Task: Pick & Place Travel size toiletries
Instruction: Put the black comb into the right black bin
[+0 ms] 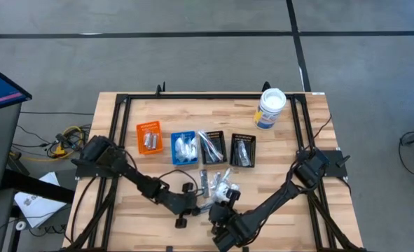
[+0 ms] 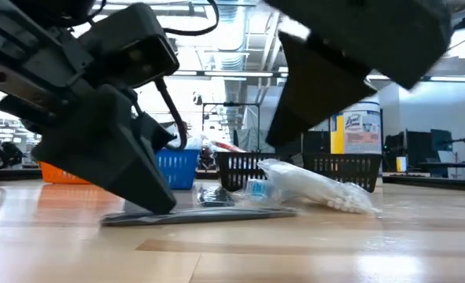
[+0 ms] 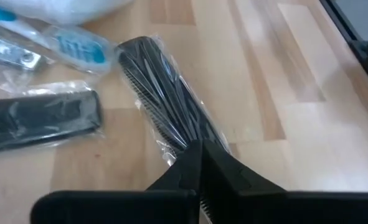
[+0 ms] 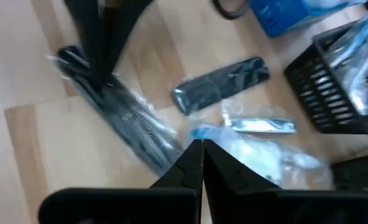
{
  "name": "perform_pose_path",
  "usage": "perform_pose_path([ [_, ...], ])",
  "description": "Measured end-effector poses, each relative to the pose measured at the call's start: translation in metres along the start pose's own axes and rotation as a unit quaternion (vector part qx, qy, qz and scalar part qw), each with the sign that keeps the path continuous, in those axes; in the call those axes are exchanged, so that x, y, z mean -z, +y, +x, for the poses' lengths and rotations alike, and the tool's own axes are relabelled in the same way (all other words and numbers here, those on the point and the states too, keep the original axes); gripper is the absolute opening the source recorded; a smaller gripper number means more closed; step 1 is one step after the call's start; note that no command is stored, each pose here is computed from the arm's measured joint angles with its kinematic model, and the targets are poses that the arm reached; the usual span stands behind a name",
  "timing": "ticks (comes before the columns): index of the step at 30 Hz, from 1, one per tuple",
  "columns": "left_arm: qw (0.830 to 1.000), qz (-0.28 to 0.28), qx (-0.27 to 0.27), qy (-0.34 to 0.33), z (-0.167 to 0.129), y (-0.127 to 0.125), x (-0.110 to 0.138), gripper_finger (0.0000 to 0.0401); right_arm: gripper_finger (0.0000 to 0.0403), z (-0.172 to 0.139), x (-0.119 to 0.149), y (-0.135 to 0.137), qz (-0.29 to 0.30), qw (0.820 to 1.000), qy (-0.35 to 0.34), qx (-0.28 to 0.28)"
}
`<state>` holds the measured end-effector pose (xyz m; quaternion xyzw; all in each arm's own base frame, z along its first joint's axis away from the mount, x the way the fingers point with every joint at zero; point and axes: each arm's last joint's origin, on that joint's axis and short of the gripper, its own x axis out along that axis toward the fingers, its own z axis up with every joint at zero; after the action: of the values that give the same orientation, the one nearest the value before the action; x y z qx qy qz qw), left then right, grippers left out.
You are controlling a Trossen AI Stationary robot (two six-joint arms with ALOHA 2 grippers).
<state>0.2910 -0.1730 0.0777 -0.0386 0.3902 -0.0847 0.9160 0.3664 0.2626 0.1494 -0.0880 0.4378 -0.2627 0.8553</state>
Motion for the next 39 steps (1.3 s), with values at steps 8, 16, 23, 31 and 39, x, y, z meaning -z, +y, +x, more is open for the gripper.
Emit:
perform_pose_path([
  [8,0.999,-0.016,0.002,0.035,-0.016,-0.002,0.008,0.0003,0.0000,-0.010,-0.016,-0.005,-0.013,0.999,-0.021,-0.036],
  [16,0.995,-0.062,-0.071,0.011,-0.081,0.011,0.040,0.0002,0.0000,-0.013,-0.027,0.000,-0.050,0.994,-0.044,-0.082],
  [23,0.991,-0.067,-0.071,-0.090,-0.119,-0.002,0.034,0.0001,0.0000,-0.001,-0.046,-0.010,-0.082,0.984,-0.086,-0.130],
  [31,0.990,-0.070,-0.065,-0.108,-0.123,-0.006,0.029,0.0001,0.0000,0.023,-0.054,-0.060,0.009,0.893,-0.245,-0.377],
  [39,0.979,-0.107,-0.068,-0.161,-0.091,-0.025,0.022,0.0001,0.0000,0.044,-0.028,-0.101,0.076,0.868,-0.276,-0.406],
])
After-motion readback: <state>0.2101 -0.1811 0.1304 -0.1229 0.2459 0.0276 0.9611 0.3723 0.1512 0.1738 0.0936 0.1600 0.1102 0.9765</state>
